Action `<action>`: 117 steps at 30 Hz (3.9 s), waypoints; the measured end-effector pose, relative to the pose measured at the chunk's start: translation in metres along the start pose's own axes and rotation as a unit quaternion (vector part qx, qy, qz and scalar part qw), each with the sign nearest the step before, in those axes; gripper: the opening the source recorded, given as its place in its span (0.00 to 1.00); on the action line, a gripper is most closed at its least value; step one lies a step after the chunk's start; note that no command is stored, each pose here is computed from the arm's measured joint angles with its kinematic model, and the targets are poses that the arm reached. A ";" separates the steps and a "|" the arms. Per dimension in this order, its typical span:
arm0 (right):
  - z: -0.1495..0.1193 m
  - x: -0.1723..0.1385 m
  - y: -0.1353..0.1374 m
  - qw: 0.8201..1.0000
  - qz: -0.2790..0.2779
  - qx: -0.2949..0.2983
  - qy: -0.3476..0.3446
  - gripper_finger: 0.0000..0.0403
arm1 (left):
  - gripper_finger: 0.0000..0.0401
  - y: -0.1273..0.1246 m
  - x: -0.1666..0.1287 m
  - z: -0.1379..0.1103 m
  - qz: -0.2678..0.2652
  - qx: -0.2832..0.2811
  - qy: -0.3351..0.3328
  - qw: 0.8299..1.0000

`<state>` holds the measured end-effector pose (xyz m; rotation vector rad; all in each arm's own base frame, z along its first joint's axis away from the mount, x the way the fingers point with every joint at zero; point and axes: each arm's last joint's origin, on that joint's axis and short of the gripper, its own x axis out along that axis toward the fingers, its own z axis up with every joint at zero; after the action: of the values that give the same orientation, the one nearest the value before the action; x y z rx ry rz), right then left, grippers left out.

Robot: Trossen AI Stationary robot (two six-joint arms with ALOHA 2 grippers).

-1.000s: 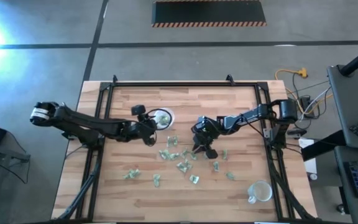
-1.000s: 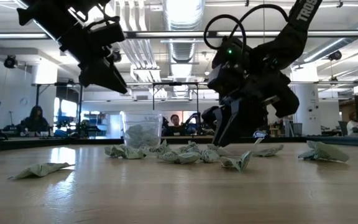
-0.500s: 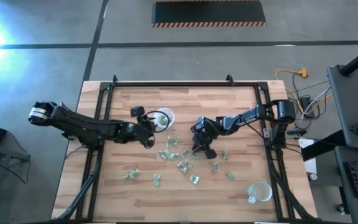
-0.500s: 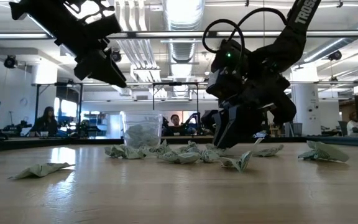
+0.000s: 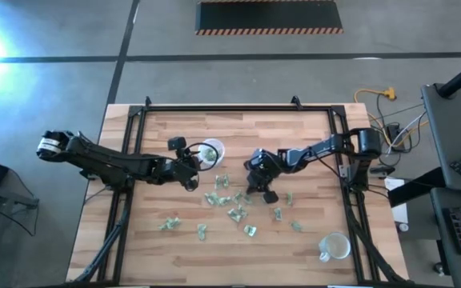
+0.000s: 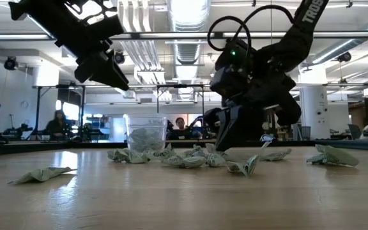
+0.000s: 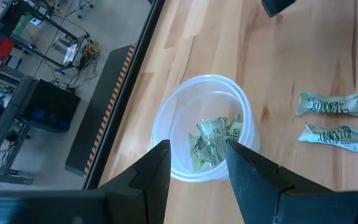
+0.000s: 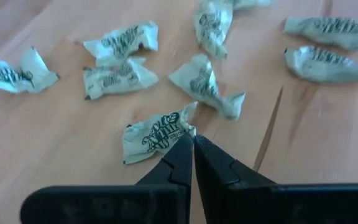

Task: Pick and place Stevia / Truvia into bins
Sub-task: Put the stevia packet into the transparent container

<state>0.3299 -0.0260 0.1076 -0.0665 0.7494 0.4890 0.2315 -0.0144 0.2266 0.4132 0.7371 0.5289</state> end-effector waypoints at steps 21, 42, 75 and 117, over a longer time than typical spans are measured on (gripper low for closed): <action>0.065 -0.049 -0.020 0.944 -0.272 -0.137 -0.124 0.02 | 0.35 0.001 -0.002 -0.002 -0.001 -0.004 0.009 1.000; 0.086 -0.021 -0.093 0.934 -0.345 -0.072 -0.063 0.02 | 0.35 0.004 -0.008 -0.007 -0.005 -0.014 0.021 1.000; 0.085 -0.073 -0.034 0.988 -0.142 -0.032 0.053 0.30 | 0.35 -0.020 -0.026 -0.023 -0.276 -0.123 0.149 0.942; 0.021 -0.124 0.038 0.994 -0.108 0.022 -0.020 0.18 | 0.34 -0.121 -0.036 -0.046 -0.356 -0.133 0.338 0.861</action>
<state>0.2485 -0.0370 0.2100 -0.0962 0.7034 0.2662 0.2133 -0.1234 0.1506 -0.3444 1.3926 0.0434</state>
